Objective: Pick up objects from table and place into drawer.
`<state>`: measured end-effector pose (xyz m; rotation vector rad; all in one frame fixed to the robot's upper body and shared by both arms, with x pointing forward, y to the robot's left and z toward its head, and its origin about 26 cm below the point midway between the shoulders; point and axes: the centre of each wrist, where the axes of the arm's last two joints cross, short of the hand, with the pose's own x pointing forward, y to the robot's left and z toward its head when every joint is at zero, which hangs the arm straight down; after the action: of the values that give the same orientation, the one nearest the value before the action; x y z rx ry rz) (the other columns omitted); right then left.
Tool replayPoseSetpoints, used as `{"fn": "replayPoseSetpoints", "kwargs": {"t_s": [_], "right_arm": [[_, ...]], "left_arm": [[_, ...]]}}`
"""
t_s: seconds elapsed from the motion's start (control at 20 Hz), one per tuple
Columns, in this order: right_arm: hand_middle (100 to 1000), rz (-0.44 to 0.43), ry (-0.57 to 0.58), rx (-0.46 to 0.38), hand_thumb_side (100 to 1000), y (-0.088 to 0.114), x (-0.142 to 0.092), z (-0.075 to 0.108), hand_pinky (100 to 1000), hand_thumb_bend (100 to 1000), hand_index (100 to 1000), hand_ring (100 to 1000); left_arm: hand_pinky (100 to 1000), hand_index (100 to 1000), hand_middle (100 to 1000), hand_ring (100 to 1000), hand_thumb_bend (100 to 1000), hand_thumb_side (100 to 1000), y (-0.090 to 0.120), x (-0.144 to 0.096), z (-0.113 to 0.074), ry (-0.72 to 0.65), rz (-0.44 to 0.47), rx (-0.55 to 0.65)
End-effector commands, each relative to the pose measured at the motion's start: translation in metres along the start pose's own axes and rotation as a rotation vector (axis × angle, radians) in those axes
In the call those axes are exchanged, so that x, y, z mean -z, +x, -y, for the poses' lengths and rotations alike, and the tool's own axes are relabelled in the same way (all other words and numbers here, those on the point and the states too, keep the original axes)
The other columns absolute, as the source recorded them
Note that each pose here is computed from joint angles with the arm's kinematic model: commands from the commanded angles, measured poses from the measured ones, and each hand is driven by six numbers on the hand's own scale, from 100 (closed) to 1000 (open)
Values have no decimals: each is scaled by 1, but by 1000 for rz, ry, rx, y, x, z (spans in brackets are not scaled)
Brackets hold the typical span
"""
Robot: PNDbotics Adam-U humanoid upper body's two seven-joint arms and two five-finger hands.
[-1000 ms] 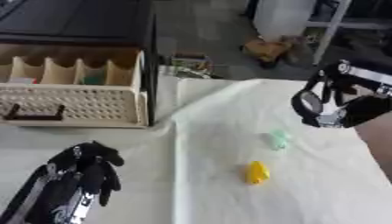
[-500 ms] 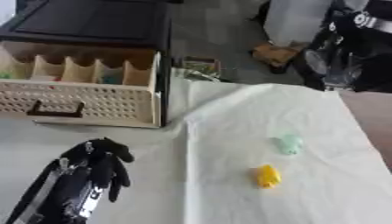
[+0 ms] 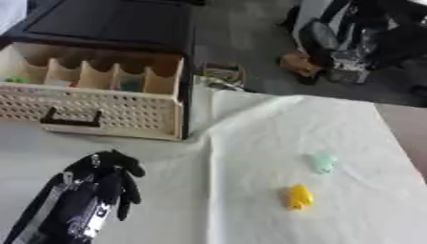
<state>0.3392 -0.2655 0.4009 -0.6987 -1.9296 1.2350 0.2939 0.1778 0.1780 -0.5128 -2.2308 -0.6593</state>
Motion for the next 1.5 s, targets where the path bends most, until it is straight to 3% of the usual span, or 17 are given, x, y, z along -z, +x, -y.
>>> {"fn": "replayPoseSetpoints", "kwargs": {"t_s": [0.05, 0.75, 1.5], "right_arm": [[100, 6, -43, -16, 395, 6, 4, 11, 407, 513, 608, 526], [100, 74, -142, 19, 423, 36, 39, 22, 404, 510, 617, 522], [100, 26, -257, -3, 436, 42, 72, 18, 398, 509, 611, 520]], "left_arm": [[236, 716, 573, 446, 100, 472, 6, 4, 0, -20, 14, 6], [236, 715, 573, 447, 100, 466, 11, 19, 7, -101, 41, -11], [237, 714, 574, 448, 100, 464, 17, 31, 12, -164, 67, -19]]}}
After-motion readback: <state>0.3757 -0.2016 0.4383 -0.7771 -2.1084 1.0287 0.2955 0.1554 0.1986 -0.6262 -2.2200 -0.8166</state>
